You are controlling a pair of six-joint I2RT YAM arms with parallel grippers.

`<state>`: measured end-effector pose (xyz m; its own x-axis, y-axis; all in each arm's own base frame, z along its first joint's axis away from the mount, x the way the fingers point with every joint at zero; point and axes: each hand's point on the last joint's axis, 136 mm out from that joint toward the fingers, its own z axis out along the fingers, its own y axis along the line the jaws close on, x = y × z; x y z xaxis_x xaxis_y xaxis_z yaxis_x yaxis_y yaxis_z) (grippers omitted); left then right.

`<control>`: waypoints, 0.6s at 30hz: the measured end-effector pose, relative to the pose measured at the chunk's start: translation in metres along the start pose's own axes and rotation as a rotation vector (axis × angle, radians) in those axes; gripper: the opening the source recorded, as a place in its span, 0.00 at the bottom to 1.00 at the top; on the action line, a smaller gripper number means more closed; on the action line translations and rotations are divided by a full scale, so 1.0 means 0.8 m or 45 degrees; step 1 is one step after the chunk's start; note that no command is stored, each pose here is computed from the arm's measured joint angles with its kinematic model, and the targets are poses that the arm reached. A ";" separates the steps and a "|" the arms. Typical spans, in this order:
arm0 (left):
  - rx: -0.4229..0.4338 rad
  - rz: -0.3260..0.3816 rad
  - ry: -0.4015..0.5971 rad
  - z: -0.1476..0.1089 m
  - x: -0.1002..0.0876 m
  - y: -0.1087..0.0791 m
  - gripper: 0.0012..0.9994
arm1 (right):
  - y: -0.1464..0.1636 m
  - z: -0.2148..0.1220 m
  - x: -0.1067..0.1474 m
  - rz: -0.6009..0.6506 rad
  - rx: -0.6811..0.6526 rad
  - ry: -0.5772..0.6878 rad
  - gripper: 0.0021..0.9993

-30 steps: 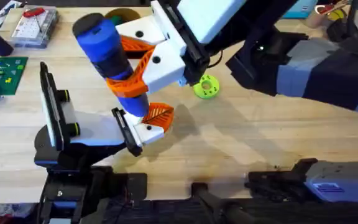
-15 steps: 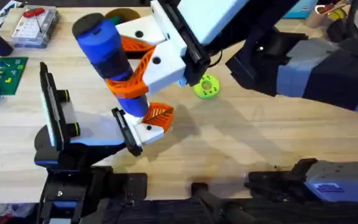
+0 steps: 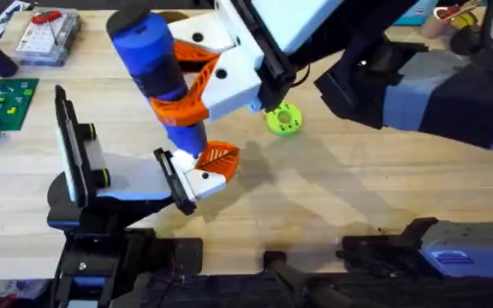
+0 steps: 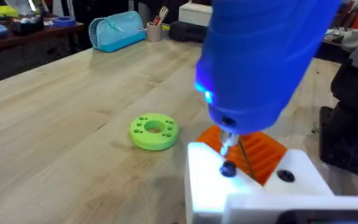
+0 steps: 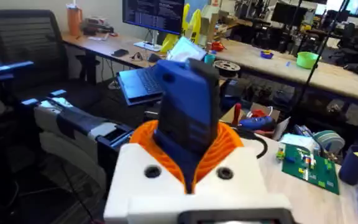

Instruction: Pick up the gripper from the table and insert it into the empty holder that is missing its gripper. Then pick up a screw, insert it into the mounting hole, and use the screwdriver to tighten it. Finally, clean up the table by picking up the vegetable and placing it into the bucket.

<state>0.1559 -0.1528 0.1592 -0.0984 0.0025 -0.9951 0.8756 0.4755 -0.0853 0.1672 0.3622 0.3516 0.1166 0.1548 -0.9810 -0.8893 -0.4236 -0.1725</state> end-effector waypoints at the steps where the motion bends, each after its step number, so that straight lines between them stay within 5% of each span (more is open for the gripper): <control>1: 0.000 0.000 0.000 0.000 0.000 0.000 0.01 | 0.000 0.000 0.000 0.001 0.000 0.000 0.02; 18: 0.000 0.000 0.000 0.000 0.000 0.000 0.01 | 0.001 0.001 0.000 0.009 -0.005 0.000 0.02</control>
<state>0.1559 -0.1528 0.1593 -0.0980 0.0025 -0.9952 0.8756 0.4755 -0.0850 0.1658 0.3629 0.3514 0.1103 0.1519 -0.9822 -0.8883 -0.4282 -0.1660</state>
